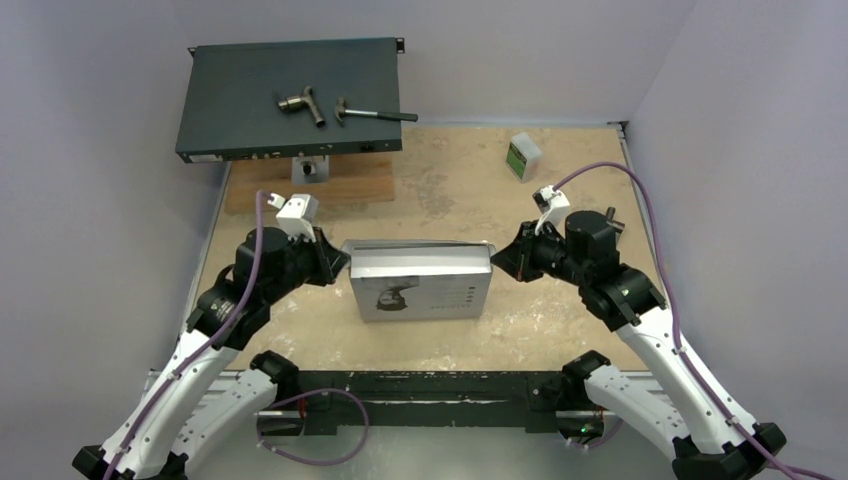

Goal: Sort the hair-cutting tools
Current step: Close the storage box at the center of the board.

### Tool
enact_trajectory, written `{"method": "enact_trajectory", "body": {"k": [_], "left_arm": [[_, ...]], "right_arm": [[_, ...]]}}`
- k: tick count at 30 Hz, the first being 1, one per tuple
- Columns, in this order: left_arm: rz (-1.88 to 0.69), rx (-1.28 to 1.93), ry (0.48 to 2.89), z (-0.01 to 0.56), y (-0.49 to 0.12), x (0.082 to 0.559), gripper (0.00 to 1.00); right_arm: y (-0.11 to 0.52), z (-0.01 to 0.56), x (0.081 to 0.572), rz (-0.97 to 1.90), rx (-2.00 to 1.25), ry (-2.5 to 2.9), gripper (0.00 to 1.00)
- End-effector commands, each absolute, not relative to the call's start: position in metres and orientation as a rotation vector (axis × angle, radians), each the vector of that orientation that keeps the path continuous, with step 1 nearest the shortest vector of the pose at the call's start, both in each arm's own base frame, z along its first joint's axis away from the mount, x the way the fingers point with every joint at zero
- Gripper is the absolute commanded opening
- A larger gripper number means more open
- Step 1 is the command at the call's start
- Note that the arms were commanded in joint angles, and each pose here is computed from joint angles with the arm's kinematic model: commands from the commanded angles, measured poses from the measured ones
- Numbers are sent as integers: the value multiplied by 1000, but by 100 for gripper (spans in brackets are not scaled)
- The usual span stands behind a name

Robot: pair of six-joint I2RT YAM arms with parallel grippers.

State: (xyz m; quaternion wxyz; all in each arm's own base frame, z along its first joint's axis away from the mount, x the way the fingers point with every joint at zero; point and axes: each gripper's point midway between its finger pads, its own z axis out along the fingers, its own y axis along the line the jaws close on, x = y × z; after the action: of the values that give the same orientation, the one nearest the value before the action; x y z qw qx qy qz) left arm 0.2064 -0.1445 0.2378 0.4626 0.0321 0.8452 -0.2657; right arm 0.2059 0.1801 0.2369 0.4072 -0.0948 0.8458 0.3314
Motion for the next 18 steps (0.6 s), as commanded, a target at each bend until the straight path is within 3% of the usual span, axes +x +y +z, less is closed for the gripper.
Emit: {"method": "enact_trajectory", "body": {"k": [1,8,16,18], "left_arm": [[-685,134,1988,252,-153,212,0],[-755,172,2005,242,-167,207,9],[-769,192,2009,239,-165,195,33],[-765,191,2005,241,-163,193,36]], "right_arm": [[175,218,202,801,-250,2195,0],[176,215,202,803,-243,2202,0],[176,219,201,807,-255,2188,0],[176,221,200,809,-264,2182,7]]}}
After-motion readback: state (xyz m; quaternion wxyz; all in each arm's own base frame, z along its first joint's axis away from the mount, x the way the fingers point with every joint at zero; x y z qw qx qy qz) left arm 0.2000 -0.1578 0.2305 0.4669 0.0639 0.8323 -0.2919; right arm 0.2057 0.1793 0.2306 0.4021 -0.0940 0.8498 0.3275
